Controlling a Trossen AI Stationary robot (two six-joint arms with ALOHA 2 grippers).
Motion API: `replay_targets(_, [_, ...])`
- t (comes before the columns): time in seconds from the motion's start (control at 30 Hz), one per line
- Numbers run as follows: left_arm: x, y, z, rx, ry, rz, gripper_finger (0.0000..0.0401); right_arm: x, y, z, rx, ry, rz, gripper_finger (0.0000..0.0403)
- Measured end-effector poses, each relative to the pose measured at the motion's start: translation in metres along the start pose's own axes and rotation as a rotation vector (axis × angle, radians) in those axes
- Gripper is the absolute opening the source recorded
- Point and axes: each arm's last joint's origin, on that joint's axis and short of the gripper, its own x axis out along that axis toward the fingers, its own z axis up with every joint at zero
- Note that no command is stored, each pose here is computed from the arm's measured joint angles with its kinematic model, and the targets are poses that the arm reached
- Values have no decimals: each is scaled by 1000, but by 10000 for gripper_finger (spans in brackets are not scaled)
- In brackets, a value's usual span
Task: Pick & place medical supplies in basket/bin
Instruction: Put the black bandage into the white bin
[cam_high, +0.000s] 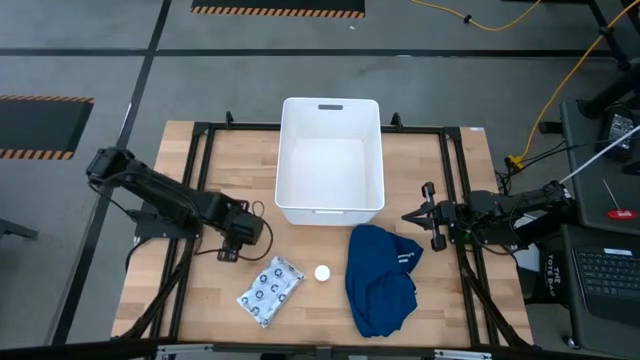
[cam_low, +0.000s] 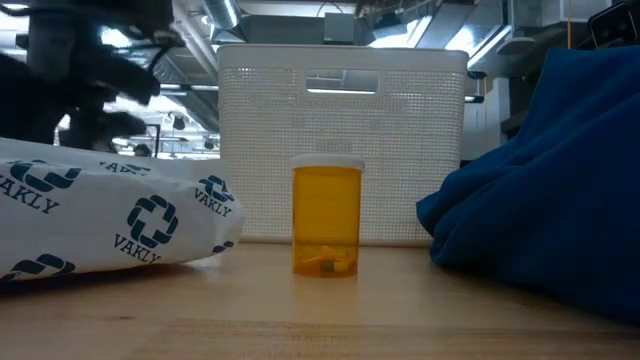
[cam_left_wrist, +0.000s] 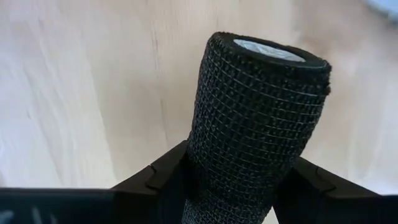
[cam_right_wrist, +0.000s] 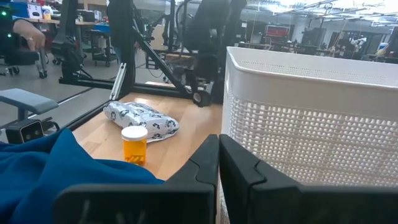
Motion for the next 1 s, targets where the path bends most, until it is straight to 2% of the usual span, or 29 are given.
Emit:
replay_targets(0.2, [-28, 4, -9, -25, -184, 39, 175, 0, 0, 0, 0, 0, 0, 16])
replay_targets(0.3, [-37, 6, -7, -41, -359, 52, 175, 0, 0, 0, -2, 0, 0, 16])
replay_targets(0.4, [-39, 5, -7, -36, -511, -3, 175, 0, 0, 0, -3, 1, 0, 16])
replay_targets(0.57, [-41, 3, -11, -24, -649, -64, 175, 0, 0, 0, -4, 1, 0, 16])
replay_targets(0.83, [-44, -7, -5, 137, -847, -84, 175, 0, 0, 0, -8, 1, 0, 16])
replay_targets(1.0, [-52, -9, -1, 181, -944, -87, 175, 0, 0, 0, -14, 1, 0, 16])
